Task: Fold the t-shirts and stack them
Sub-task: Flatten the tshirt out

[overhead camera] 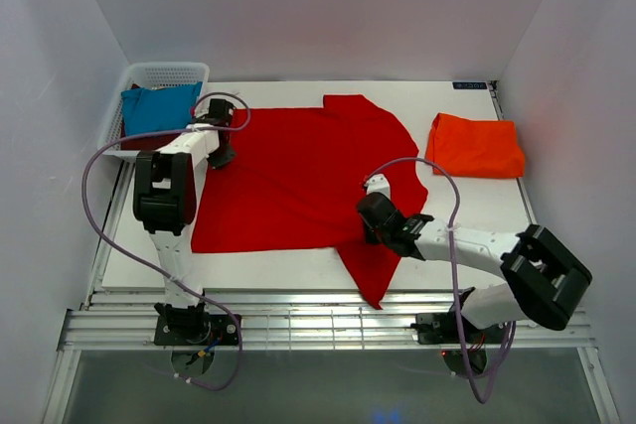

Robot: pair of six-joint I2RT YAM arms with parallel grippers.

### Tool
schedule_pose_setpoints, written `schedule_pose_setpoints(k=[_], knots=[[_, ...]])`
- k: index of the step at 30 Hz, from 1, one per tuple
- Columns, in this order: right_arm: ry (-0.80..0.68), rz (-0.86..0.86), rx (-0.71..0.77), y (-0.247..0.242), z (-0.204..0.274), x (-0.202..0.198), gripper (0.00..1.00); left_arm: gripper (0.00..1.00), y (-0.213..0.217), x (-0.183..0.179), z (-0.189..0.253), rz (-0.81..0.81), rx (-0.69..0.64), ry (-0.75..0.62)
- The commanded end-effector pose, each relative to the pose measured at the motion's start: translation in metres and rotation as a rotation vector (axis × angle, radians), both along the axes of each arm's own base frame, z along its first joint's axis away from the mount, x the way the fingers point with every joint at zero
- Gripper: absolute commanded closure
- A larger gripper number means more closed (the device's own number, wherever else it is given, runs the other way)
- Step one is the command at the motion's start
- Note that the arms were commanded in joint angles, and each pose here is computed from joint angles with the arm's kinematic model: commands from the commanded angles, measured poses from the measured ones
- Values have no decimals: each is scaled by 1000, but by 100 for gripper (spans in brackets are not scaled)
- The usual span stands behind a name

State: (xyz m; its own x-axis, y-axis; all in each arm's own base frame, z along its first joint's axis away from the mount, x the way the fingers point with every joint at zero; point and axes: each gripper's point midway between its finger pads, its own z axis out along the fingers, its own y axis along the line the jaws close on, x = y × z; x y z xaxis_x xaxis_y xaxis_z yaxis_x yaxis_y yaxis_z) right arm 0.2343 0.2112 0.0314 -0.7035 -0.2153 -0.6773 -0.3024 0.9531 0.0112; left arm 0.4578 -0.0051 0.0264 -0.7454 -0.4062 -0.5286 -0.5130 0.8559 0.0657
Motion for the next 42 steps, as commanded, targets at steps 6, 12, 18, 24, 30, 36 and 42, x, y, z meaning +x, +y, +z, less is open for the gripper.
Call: schedule_pose_setpoints(k=[6,12,18,24,30,36,42], knots=[[-77,-7,127,-2,56,-15,46,100,-51,4,125,-124,38,-283],[6,-4,121,-9,26,-35,49,100,-95,-5,151,-254,-5,-363],[62,-34,123,-12,4,-45,56,100,-110,-22,124,-307,-27,-296],[86,-12,145,-8,-1,-51,66,100,-117,-31,130,-323,-33,-316],[105,10,151,-3,-3,-55,70,100,-113,-35,128,-316,-17,-311],[132,14,131,-4,-14,-59,71,100,-110,-35,131,-313,-4,-314],[134,14,123,-4,-15,-61,89,100,-107,-36,138,-301,8,-331]])
